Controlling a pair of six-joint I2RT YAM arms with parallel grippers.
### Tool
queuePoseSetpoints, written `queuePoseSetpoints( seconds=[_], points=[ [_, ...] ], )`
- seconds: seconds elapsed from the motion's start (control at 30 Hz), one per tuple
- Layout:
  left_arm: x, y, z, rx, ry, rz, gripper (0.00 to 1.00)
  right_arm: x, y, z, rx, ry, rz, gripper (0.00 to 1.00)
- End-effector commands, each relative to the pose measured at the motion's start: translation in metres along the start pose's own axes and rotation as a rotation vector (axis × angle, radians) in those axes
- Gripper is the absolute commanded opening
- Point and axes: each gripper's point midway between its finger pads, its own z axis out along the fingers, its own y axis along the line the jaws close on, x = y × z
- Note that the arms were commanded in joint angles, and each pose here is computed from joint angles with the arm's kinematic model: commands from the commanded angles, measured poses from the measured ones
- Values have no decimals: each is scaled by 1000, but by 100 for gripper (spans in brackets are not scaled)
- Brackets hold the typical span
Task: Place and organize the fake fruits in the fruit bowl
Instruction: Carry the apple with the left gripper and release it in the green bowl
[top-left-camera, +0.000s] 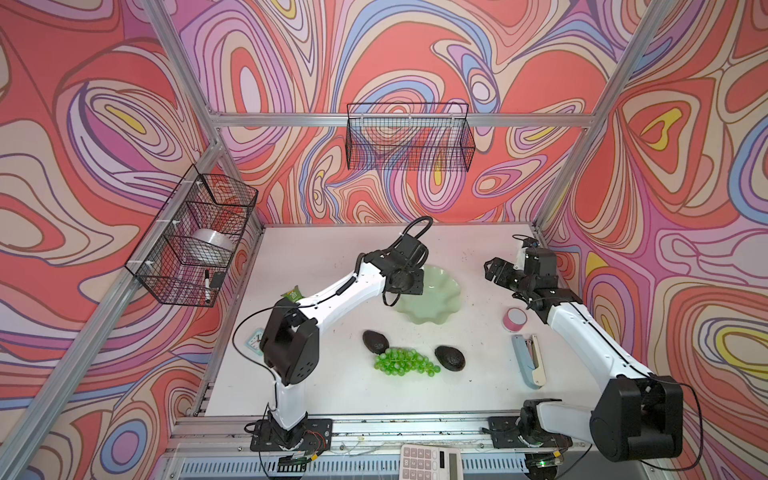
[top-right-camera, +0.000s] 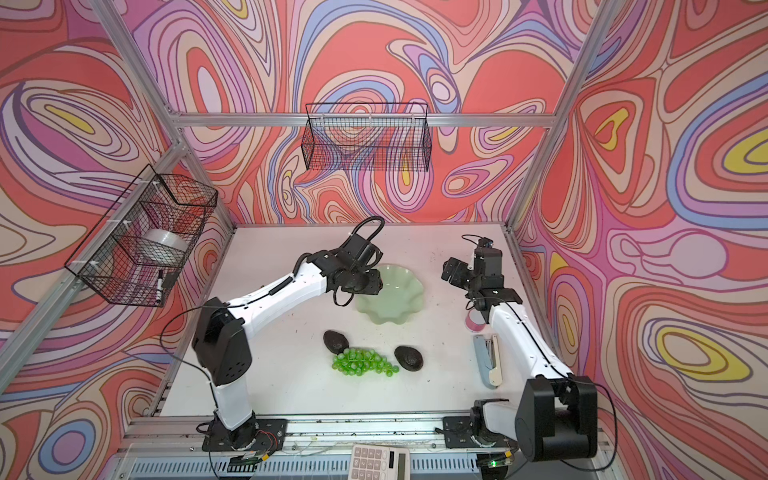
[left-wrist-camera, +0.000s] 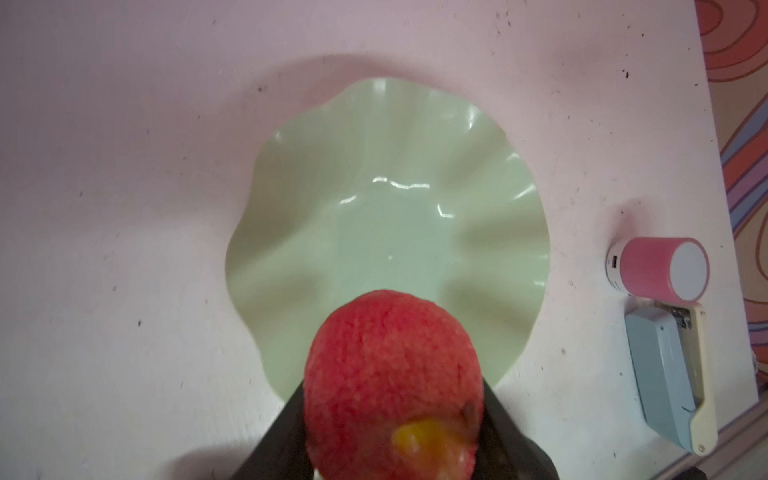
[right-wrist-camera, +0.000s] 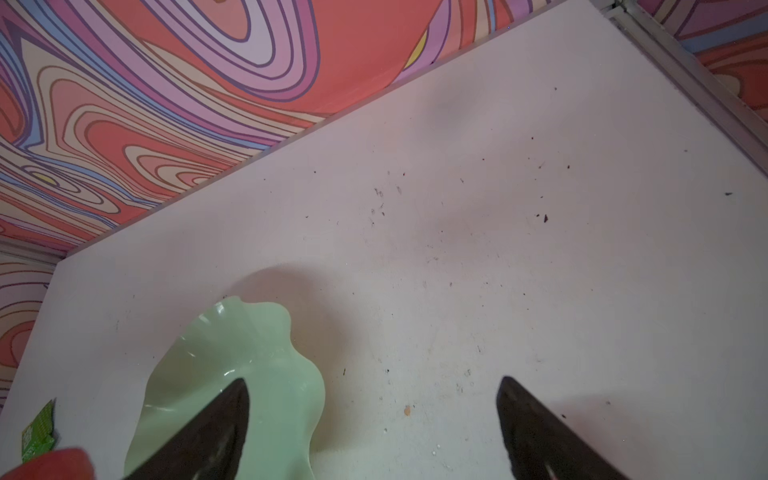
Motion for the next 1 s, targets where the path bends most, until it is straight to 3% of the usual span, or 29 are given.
queuePoseSetpoints(
  seconds=[0.0,0.37,0.73,0.97],
  points=[
    [1,-3,30,12,84,82,45,7,-2,-14,17,31,-23,96],
    [6,4,98,-48,155,41,43,20,-1,-32,9,77,-38,94],
    [25,16,121,-88,217,11,51,59,14,-50,-92,165,-26,89],
    [18,10,117,-62,190,-3,64,85,32,-61,-128,240,-87,86]
  ],
)
